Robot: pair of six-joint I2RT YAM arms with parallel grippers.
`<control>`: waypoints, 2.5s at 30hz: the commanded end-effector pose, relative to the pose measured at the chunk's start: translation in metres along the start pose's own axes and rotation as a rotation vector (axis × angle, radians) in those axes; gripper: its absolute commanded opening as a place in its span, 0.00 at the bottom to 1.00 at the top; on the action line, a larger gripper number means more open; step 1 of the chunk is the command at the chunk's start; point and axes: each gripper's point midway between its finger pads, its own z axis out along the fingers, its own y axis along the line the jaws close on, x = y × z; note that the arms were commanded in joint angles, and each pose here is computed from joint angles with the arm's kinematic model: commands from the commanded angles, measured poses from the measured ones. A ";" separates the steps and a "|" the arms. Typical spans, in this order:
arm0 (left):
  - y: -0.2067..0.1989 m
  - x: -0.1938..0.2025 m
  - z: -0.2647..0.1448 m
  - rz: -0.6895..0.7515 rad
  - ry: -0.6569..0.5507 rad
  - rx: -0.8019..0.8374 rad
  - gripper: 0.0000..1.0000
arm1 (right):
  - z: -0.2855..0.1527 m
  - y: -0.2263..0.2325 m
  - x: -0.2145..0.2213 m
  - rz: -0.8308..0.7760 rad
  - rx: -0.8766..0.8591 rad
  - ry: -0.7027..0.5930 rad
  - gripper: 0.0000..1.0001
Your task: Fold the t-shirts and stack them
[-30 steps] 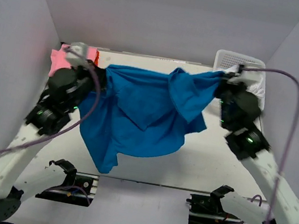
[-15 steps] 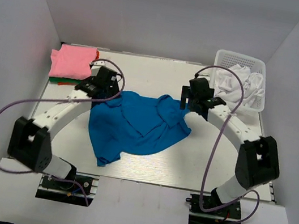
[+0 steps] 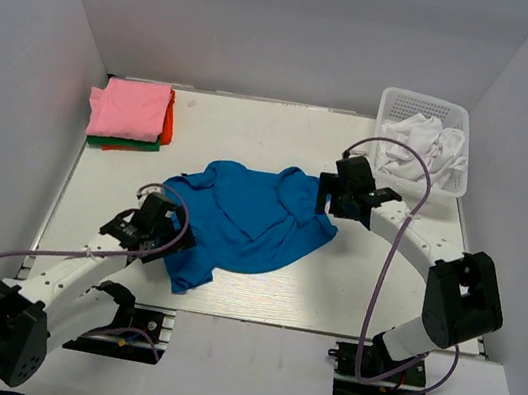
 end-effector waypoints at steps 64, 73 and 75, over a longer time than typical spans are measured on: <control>0.021 0.050 0.015 -0.067 0.145 -0.020 0.44 | 0.008 -0.049 0.050 0.223 0.093 0.067 0.00; 0.018 0.063 0.025 -0.039 0.217 -0.004 0.25 | 0.009 -0.049 0.051 0.223 0.090 0.068 0.00; 0.015 0.064 0.026 -0.028 0.231 0.003 0.25 | 0.009 -0.050 0.052 0.223 0.090 0.071 0.00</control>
